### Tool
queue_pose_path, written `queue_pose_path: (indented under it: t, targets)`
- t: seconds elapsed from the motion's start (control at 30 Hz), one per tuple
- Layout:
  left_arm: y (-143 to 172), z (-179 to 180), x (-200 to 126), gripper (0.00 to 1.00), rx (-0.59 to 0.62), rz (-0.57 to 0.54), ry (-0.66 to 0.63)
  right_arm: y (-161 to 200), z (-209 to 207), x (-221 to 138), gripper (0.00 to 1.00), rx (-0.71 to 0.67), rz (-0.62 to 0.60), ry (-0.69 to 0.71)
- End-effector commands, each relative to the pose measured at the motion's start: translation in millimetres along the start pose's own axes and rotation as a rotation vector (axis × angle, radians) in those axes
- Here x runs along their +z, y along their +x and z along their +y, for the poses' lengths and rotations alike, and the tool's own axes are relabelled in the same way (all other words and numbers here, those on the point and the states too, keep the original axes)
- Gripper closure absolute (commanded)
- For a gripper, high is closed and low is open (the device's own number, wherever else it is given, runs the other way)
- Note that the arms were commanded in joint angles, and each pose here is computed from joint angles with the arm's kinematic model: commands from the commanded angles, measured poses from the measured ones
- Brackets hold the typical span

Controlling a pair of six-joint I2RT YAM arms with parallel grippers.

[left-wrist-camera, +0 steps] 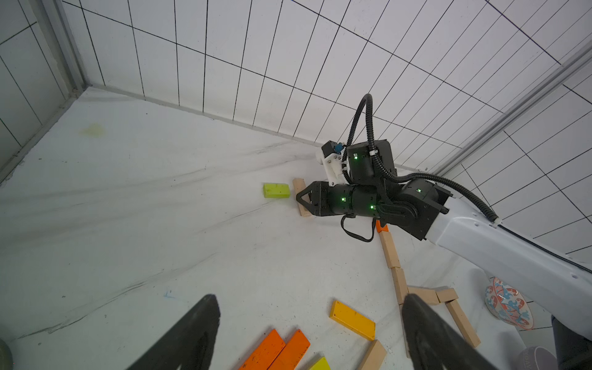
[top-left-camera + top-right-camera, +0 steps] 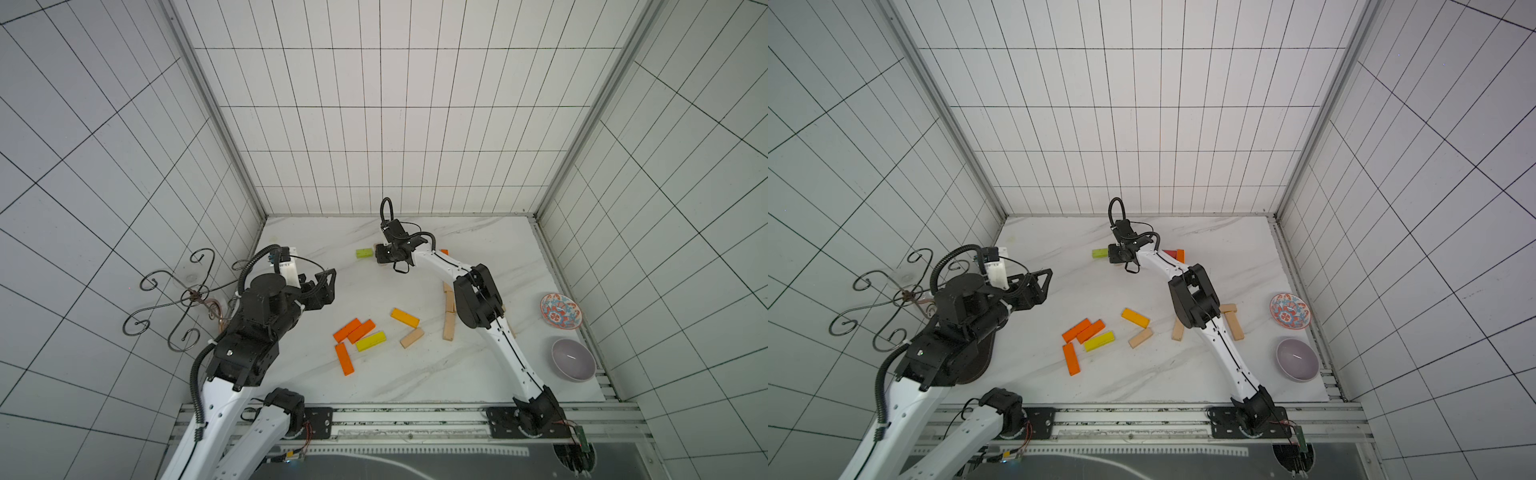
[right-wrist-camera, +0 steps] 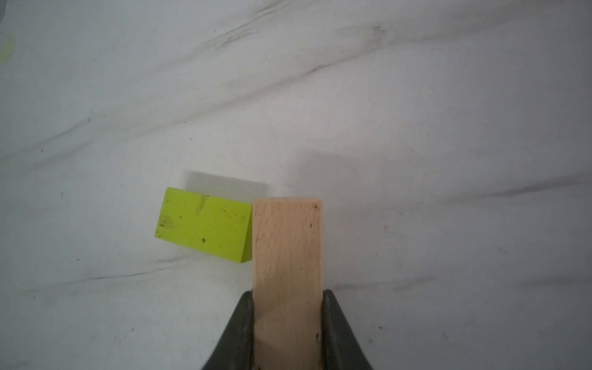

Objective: Assemble a giraffe with building blocks
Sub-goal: Assemble the building block at the center of the board.

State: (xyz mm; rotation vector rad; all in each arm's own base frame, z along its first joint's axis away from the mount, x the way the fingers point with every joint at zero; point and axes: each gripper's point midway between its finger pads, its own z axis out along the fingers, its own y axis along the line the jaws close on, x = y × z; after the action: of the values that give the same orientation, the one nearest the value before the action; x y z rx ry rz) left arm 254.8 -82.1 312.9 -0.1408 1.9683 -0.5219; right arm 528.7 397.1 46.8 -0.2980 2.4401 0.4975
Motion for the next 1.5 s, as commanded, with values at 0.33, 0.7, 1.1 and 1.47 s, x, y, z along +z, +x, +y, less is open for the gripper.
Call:
queue_pose_path:
  t: [0.33, 0.7, 1.1, 1.47]
  targets:
    - [-1.8, -3.3, -0.4, 0.11, -0.007, -0.016, 0.019, -18.0, 9.3, -9.4, 0.54, 0.064, -0.029, -0.033]
    - [-2.3, -4.0, -1.0, 0.11, -0.009, -0.017, 0.022, -6.8, 4.4, -2.6, 0.7, 0.109, -0.001, -0.025]
    - [-3.1, -4.5, -1.3, 0.11, -0.009, -0.018, 0.024, -6.1, 7.0, 1.3, 0.74, 0.162, -0.004, -0.039]
    - [-4.6, -4.6, -2.1, 0.11, -0.006, -0.022, 0.022, -2.8, 11.0, 2.8, 0.75, 0.167, 0.002, -0.047]
